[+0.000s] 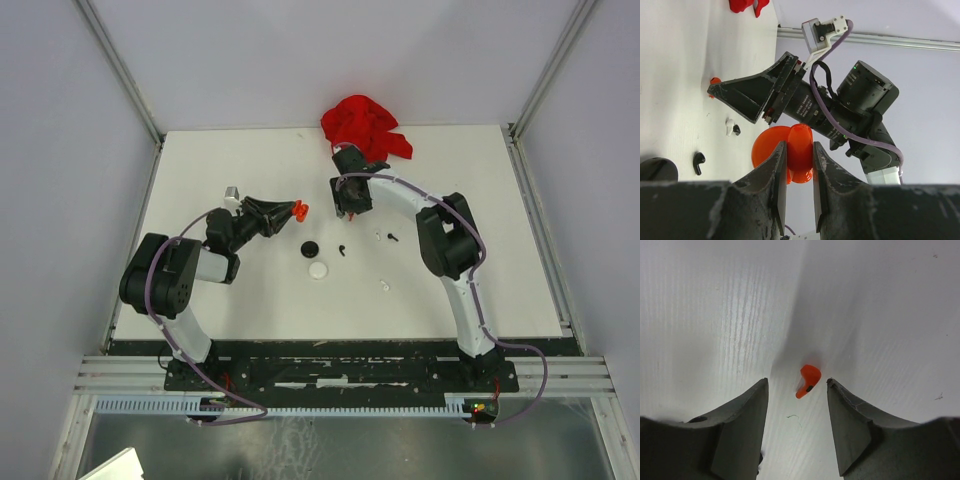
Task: Insert the wireless bluetooth earbuds into the charging case
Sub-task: Pick up the earbud from the center of the board.
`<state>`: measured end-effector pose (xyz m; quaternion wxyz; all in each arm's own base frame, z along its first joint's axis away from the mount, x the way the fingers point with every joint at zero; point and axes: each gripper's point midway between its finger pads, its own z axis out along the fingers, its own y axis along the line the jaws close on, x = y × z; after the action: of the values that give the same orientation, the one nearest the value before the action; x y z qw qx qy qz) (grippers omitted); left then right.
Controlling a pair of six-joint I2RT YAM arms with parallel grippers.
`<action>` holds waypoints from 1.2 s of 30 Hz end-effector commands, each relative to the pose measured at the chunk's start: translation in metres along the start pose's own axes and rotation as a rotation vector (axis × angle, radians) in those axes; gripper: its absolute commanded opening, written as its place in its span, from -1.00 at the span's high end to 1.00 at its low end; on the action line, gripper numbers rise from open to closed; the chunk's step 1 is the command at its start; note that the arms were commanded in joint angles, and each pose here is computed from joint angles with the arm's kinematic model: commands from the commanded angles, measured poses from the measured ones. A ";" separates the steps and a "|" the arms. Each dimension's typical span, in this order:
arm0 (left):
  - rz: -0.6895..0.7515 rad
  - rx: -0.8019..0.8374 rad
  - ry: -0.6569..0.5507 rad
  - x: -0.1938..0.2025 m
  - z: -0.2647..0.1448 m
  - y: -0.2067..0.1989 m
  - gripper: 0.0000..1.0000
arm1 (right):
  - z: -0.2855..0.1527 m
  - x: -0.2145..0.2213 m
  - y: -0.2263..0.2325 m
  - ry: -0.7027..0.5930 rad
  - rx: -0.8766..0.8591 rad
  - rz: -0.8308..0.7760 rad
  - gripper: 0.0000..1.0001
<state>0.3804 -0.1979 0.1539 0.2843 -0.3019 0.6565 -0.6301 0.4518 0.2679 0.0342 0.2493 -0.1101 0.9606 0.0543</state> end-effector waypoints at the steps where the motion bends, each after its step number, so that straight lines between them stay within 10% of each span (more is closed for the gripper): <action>1: 0.022 0.073 0.007 0.001 -0.004 -0.021 0.94 | -0.002 -0.018 -0.003 -0.040 0.012 0.043 -0.17; 36: 0.019 0.073 0.004 0.000 -0.003 -0.020 0.94 | 0.020 0.001 -0.009 0.036 0.034 0.032 0.44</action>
<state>0.3797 -0.1980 0.1565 0.2881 -0.2971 0.6538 -0.6335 0.4610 0.2646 0.0199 0.2397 -0.0936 0.9651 0.0481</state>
